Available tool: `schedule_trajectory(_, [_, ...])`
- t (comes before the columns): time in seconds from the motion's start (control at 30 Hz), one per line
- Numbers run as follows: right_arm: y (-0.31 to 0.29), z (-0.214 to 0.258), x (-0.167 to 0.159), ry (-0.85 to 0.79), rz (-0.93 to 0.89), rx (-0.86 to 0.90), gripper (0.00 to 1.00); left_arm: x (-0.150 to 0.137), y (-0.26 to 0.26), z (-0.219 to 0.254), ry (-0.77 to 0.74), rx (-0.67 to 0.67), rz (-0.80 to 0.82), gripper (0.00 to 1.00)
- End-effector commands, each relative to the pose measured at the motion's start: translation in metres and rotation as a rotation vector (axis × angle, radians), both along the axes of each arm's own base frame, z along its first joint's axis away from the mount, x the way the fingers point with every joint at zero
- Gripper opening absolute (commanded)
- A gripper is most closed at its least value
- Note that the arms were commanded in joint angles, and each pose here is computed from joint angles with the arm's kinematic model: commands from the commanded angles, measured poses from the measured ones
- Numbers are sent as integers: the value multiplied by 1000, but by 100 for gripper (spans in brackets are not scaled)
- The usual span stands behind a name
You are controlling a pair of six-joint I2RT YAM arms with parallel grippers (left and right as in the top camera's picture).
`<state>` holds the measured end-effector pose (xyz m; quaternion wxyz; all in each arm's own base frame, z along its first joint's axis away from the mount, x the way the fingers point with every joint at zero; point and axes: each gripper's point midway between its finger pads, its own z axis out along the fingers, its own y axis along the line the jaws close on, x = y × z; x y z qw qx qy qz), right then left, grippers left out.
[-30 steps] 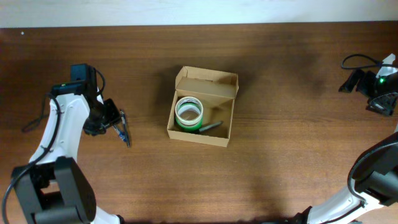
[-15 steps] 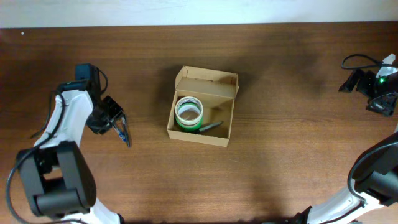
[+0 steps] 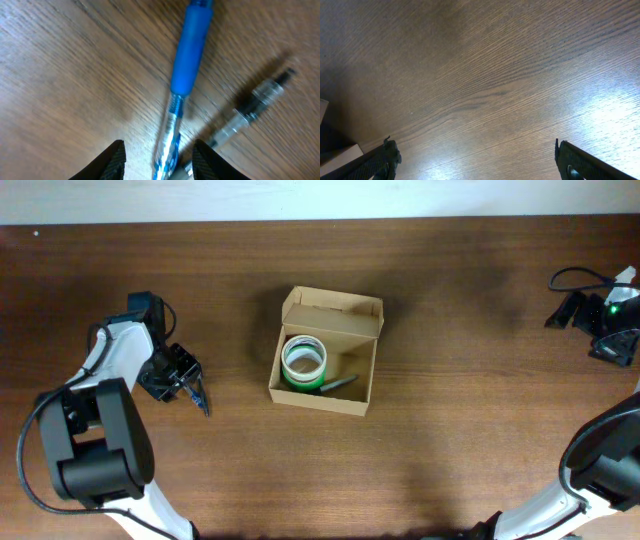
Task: Pack container
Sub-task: 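Move the left gripper back and grasp the blue pen, then carry the blue pen into the box and lower it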
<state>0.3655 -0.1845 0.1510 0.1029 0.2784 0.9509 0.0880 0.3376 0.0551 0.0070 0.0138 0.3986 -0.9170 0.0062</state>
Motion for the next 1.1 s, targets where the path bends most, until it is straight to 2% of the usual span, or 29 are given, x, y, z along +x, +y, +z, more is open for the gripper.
schedule_trajectory(0.0, [0,-1,0,7,1,-10,99,-4,5,-14,34,11,16,44])
schedule_trajectory(0.17, [0,-1,0,7,1,-10,99,0,6,-18,23,14,17,43])
schedule_trajectory(0.3, [0,-1,0,7,1,-10,99,2,6,-18,15,14,18,22])
schedule_trajectory(0.37, [0,-1,0,7,1,-10,99,3,7,-18,11,15,18,3])
schedule_trajectory(0.47, [0,-1,0,7,1,-10,99,4,7,-17,6,16,6,2])
schedule_trajectory(0.6, [0,-1,0,7,1,-10,99,21,4,0,-41,-8,-196,2])
schedule_trajectory(0.73, [0,-1,0,8,1,-10,99,46,4,44,-118,-6,-439,2])
schedule_trajectory(0.9, [0,-1,0,7,1,-10,99,75,-1,134,-260,81,-774,2])
schedule_trajectory(1.07, [0,-1,0,7,1,-10,99,91,-36,242,-481,272,-1124,2])
